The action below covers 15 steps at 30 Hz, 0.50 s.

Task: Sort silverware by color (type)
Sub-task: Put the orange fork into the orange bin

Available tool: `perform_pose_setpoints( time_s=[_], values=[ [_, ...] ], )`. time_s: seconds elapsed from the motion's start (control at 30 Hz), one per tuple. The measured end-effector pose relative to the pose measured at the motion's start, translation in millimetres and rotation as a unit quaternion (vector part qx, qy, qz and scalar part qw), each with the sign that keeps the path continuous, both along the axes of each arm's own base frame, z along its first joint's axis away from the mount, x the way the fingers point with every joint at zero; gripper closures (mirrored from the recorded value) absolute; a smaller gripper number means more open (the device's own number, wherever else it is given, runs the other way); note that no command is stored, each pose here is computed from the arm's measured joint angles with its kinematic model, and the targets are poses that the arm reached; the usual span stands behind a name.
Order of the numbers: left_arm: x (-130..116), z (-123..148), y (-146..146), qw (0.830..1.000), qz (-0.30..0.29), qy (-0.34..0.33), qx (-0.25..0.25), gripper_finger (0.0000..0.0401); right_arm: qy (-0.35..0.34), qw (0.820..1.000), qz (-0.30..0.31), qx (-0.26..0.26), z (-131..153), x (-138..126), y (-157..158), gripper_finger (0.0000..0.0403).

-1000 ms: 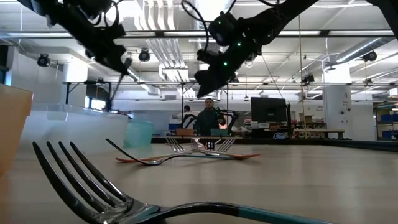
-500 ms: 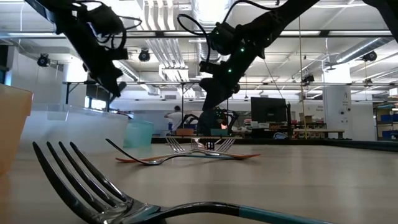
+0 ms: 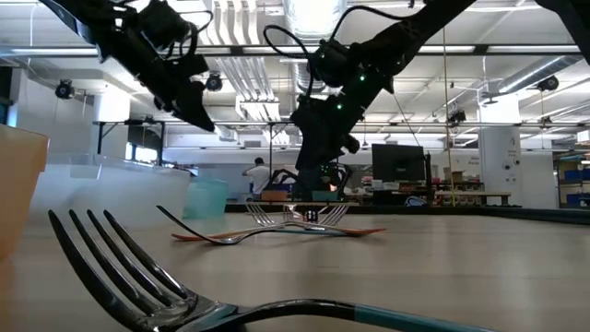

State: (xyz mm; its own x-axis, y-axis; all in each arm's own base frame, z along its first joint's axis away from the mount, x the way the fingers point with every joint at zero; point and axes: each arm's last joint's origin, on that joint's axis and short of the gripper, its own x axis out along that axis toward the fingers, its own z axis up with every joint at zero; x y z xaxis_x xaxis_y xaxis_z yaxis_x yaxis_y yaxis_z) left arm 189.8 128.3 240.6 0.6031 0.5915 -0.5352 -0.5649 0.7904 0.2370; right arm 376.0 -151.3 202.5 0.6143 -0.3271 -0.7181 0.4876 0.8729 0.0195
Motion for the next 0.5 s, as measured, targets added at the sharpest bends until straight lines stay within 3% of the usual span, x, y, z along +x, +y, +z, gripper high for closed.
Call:
perform_pose_setpoints(
  time_s=[0.27, 0.4, 0.5],
  values=[
    [-19, 18, -14, 0.999, -0.007, -0.034, -0.012, 0.0337, 0.008, 0.999, -0.026, 0.042, -46, 18, 5, 0.0234],
    [-29, 29, -22, 0.998, -0.024, -0.064, -0.013, 0.0337, -0.017, 0.993, -0.084, 0.078, -59, 22, 1, 0.0234],
    [-37, 36, -27, 0.997, -0.028, -0.078, -0.005, 0.0337, -0.011, 0.990, -0.122, 0.068, -66, 22, 0, 0.0235]
  ],
)
